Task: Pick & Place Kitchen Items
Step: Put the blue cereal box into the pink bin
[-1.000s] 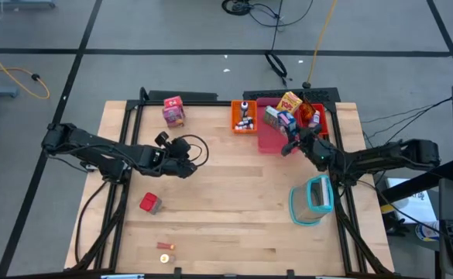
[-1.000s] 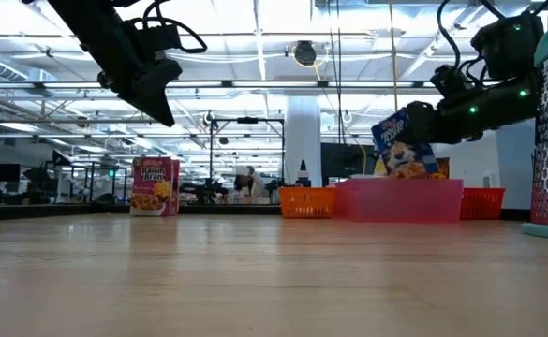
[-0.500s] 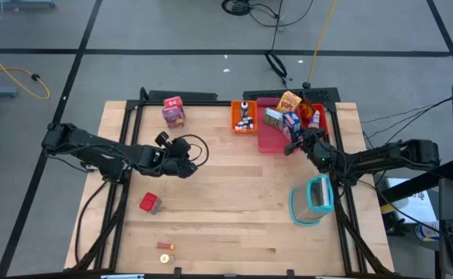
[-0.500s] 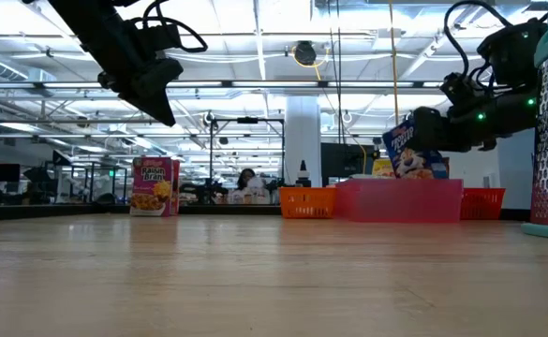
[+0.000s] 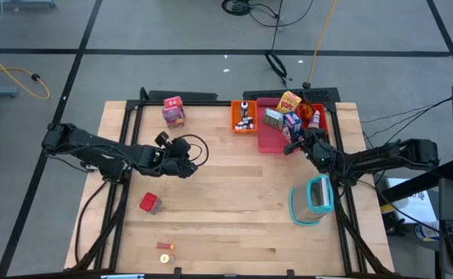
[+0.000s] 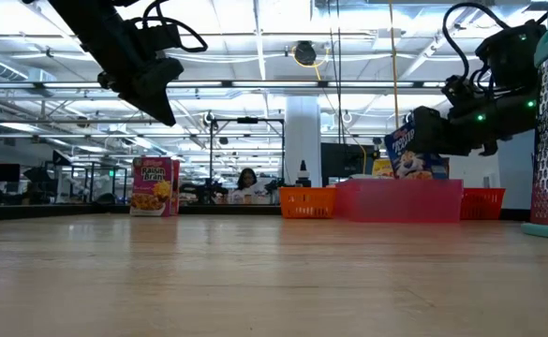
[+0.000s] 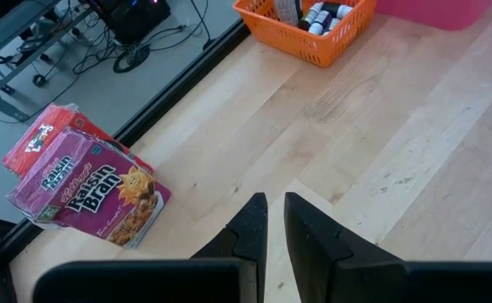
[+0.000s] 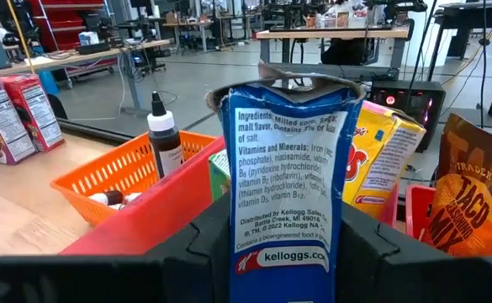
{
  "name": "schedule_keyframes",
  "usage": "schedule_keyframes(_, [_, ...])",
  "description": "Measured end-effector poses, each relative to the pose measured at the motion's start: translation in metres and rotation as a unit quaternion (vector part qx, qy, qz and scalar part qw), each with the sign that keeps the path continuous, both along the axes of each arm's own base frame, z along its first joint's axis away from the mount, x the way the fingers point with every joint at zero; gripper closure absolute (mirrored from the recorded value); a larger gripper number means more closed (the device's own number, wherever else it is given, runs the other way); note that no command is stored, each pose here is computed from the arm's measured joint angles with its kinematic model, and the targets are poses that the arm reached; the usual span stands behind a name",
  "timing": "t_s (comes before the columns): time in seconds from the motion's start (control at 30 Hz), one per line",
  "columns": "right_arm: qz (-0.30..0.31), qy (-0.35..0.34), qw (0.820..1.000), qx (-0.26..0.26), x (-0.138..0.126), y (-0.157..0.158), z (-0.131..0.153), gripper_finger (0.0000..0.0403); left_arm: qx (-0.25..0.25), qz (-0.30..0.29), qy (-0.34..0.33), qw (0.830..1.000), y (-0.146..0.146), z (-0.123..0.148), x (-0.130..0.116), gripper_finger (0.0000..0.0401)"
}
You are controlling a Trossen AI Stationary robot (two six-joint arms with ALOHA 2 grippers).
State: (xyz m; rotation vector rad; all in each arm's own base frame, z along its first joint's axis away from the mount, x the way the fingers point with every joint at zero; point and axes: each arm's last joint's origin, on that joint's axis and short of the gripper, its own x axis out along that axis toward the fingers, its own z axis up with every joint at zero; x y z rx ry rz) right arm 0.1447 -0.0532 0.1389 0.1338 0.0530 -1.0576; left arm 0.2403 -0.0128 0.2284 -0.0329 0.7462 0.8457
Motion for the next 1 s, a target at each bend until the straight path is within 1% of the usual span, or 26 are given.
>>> schedule_keyframes(0.13, [0.001,0.017,1.000,0.004,0.001,0.000,-0.004,0.0273,0.000,0.000,-0.002,1.000,0.000,0.000,0.000,0.0354])
schedule_keyframes(0.7, [0.008,0.040,0.999,0.036,0.004,0.004,-0.019,0.0273,0.000,-0.004,-0.010,1.000,0.000,0.001,0.002,0.0354])
schedule_keyframes(1.0, [0.008,0.049,0.998,0.040,0.004,0.004,-0.023,0.0273,0.000,-0.004,-0.010,1.000,0.000,0.001,0.002,0.0354])
